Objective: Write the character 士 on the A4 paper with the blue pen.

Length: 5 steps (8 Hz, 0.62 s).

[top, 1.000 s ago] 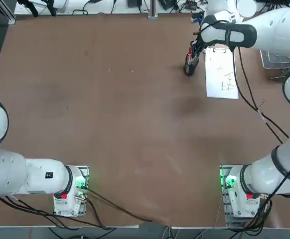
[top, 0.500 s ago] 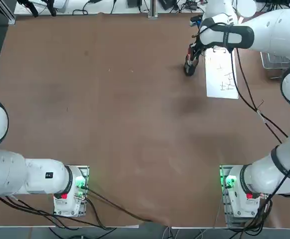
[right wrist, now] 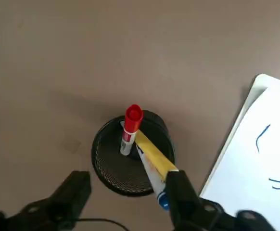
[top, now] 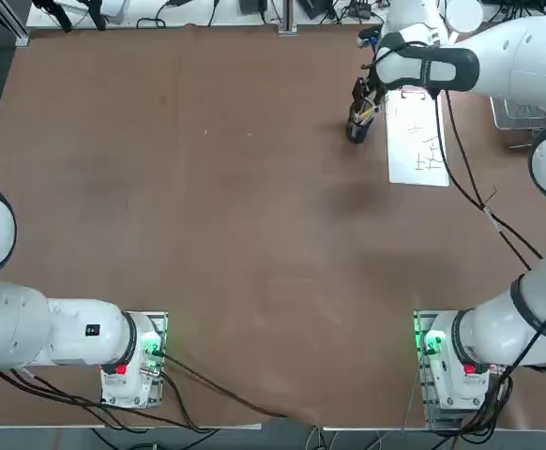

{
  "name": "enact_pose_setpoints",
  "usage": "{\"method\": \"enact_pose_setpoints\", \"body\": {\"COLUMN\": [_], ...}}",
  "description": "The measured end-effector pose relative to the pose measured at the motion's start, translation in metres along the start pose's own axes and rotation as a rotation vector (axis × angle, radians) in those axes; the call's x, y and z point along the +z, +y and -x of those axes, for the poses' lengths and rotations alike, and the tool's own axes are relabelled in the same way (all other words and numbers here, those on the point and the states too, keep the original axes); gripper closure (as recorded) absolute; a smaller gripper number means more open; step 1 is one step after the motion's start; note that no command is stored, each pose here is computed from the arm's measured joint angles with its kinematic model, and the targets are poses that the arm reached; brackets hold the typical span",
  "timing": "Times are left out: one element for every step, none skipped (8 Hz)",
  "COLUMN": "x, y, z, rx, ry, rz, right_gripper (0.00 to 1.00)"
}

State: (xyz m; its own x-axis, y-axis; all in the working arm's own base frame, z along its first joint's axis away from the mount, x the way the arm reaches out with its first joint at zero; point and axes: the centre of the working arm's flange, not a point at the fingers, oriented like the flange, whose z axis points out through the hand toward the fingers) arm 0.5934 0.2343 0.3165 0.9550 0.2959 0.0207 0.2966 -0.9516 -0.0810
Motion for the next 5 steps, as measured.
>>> {"method": "enact_pose_setpoints", "body": {"x": [-0.007, -0.016, -0.03, -0.049, -0.071], "y": [0.0, 0.001, 0.002, 0.006, 0.015], "z": [0.001, 0.001, 0.0, -0.001, -0.003], "rx": [0.0, 0.001, 0.004, 0.01, 0.027], "ry": [0.0, 0.004, 0.006, 0.011, 0.03], "rz": [0.004, 0.01, 0.017, 0.026, 0.038], "right_gripper": [0.0, 0.0, 0.0, 0.0, 0.0]}}
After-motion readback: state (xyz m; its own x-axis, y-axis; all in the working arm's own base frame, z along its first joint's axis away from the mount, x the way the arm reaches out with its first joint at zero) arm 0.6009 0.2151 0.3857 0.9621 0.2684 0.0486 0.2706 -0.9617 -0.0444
